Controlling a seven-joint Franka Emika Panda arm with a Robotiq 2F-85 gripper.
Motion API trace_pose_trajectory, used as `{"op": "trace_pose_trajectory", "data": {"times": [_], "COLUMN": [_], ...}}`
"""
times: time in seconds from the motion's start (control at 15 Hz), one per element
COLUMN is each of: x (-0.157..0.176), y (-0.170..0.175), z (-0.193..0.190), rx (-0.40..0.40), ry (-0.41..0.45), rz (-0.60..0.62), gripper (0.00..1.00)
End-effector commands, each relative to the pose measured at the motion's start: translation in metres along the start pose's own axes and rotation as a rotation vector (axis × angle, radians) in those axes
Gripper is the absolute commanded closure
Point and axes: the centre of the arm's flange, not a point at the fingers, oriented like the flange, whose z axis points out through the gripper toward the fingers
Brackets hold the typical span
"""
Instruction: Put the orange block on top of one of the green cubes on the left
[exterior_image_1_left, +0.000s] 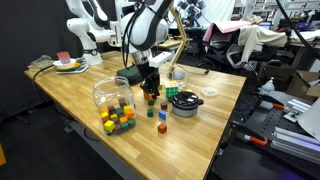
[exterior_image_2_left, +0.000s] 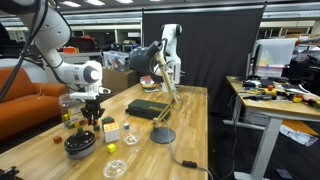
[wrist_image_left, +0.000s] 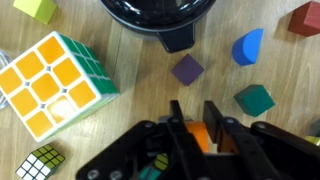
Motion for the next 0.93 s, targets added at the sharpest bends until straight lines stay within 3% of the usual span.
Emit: {"op": "trace_pose_trajectory", "data": {"times": [0.0, 0.87], "x": [0.0131, 0.0202], "y": [0.0043, 0.0062], "z": [0.0029, 0.0075], "rx": [-0.011, -0.007], "ry": [-0.032, -0.072], "rz": [-0.009, -0.005], "gripper": [0.93, 0.93]}}
